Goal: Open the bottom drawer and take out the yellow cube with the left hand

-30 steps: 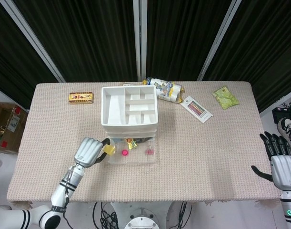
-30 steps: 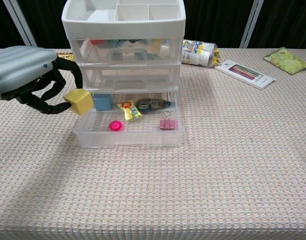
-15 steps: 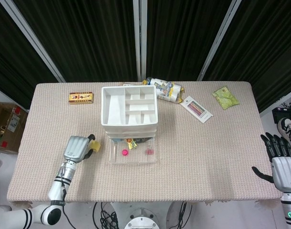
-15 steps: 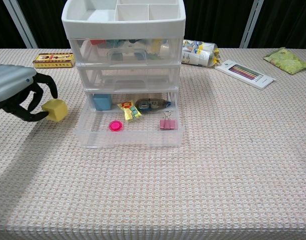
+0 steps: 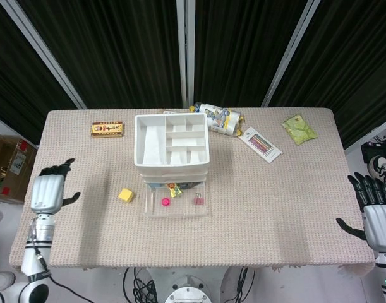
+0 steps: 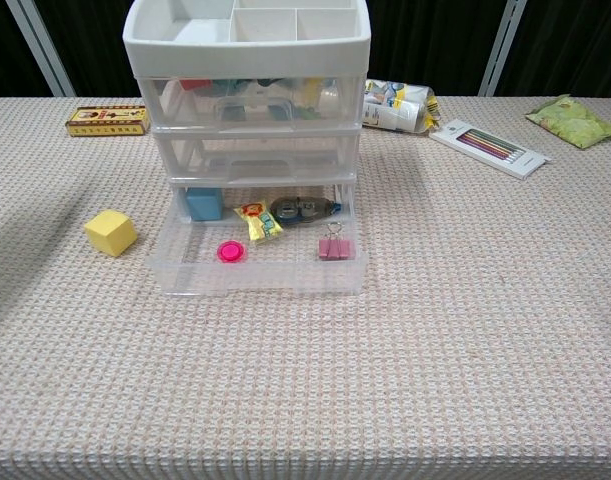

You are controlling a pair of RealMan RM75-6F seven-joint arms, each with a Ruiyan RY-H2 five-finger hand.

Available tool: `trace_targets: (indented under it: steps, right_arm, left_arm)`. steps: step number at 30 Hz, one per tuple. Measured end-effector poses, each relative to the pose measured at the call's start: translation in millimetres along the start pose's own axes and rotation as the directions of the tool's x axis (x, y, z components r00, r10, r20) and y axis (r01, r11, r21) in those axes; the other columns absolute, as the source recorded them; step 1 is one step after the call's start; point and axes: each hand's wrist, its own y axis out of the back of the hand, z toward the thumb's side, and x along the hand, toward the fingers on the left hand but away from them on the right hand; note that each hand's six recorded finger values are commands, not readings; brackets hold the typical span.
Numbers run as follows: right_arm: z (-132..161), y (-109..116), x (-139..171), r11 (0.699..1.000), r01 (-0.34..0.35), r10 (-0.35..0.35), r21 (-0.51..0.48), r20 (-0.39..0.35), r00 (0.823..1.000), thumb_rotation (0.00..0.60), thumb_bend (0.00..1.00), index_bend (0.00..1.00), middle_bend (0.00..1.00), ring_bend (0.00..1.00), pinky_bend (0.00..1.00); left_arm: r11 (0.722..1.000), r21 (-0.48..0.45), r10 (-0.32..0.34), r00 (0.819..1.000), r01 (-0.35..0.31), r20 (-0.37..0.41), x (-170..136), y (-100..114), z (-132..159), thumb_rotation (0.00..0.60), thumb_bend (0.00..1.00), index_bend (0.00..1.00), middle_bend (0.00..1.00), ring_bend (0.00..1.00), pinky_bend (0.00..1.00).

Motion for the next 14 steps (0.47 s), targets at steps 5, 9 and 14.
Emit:
trace_targets:
  steps: [5,9,14]
  right_arm:
    - [1.0,-6.3,-0.4,1.000,-0.017,0.017,-0.019,-0.013,1.000,0.600,0.06,0.00,0.05,0.00,0.00]
    - [6.0,-13.7,1.9,0.999,-0.025,0.024,-0.036,-0.028,0.999,0.600,0.06,0.00,0.05,0.00,0.00]
    - [12.5,-19.1,3.1,0.998,-0.030,0.028,-0.049,-0.048,0.998,0.600,0.06,0.00,0.06,0.00,0.00]
  left_arm:
    - [1.000,-0.021,-0.007,0.999,0.006,-0.042,-34.1,24.0,-50.9,0.600,0.15,0.17,0.29,0.25,0.26]
    - [1.000,-0.006,-0.011,0.998,0.011,-0.069,-68.7,34.2,-71.8,0.600,0.15,0.17,0.28,0.25,0.26]
    - [1.000,0.006,0.004,0.997,-0.003,-0.081,-103.4,39.8,-75.0,0.600,0.15,0.17,0.28,0.25,0.26]
